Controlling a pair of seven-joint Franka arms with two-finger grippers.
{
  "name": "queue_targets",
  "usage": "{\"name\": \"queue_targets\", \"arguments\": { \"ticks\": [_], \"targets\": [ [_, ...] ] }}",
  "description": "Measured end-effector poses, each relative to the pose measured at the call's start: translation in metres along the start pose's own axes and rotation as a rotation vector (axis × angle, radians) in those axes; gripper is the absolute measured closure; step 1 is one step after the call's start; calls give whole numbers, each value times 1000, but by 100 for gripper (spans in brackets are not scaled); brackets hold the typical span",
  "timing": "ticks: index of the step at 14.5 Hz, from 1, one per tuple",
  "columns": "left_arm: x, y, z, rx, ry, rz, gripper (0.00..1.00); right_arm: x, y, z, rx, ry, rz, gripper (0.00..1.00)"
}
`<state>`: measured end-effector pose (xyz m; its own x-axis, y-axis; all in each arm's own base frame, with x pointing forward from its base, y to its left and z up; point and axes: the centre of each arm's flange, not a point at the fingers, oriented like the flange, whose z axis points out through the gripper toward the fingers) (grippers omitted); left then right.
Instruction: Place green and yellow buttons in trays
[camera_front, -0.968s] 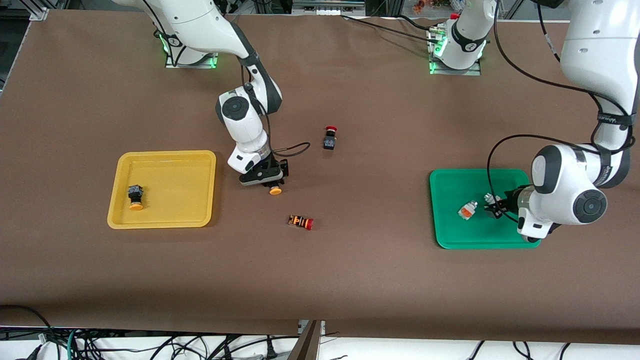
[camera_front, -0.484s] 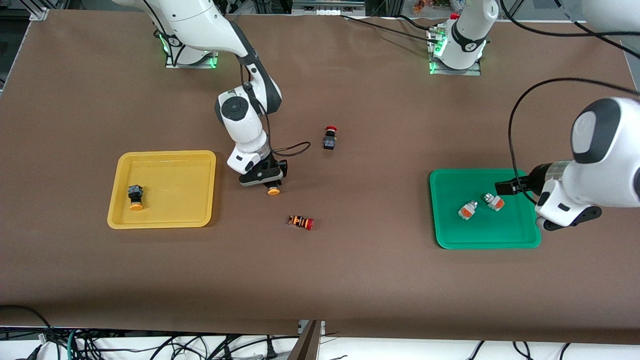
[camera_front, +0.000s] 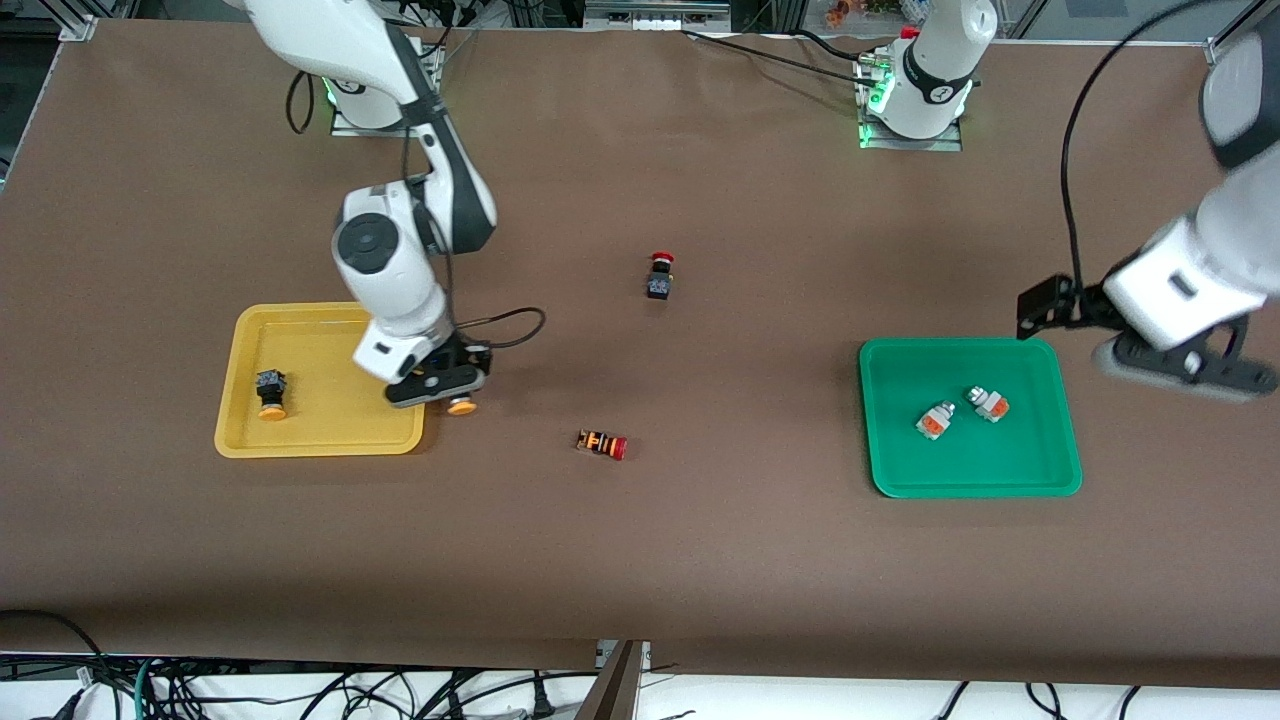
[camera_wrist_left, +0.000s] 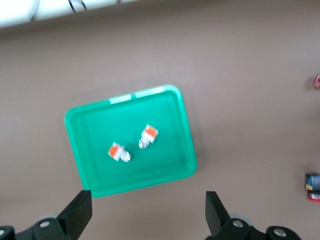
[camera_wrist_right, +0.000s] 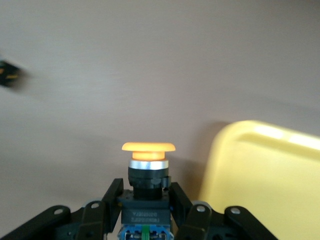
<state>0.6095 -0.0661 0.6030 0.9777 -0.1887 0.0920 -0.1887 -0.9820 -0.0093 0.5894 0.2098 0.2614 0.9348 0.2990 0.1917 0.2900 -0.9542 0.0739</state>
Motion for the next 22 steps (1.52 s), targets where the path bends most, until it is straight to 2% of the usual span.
{"name": "queue_targets", "arguments": {
  "ticks": [1, 2, 4, 6, 8, 11, 13, 17, 19, 22],
  "targets": [
    [-19, -5, -5, 11, 42, -15, 0, -1, 23, 1, -16, -6, -10, 56],
    [-37, -13, -1, 16, 46, -35, 0, -4, 46, 5, -29, -18, -14, 56],
    [-59, -25, 14, 17, 6, -87, 0, -18, 88, 18, -39, -54, -8, 56],
    [-59, -25, 20, 17, -6, -106, 0, -35, 122, 29, -21, -80, 9, 56],
    [-59, -18, 20, 16, -9, -100, 0, -48, 146, 39, 22, -89, 38, 56],
    [-58, -16, 20, 15, -12, -103, 0, -61, 151, 55, 51, -107, 47, 56],
    [-55, -19, 16, 15, -9, -111, 0, -61, 149, 58, 55, -108, 51, 44],
    [-46, -22, 18, 11, -42, -115, 0, -41, 151, 39, 61, -55, 61, 4],
    [-45, -17, 19, 9, -54, -106, 0, -21, 163, 12, 94, -60, 73, 1],
    [-44, -9, 18, 8, -56, -93, 0, 16, 202, -59, 170, -117, 92, 1]
  ]
}}
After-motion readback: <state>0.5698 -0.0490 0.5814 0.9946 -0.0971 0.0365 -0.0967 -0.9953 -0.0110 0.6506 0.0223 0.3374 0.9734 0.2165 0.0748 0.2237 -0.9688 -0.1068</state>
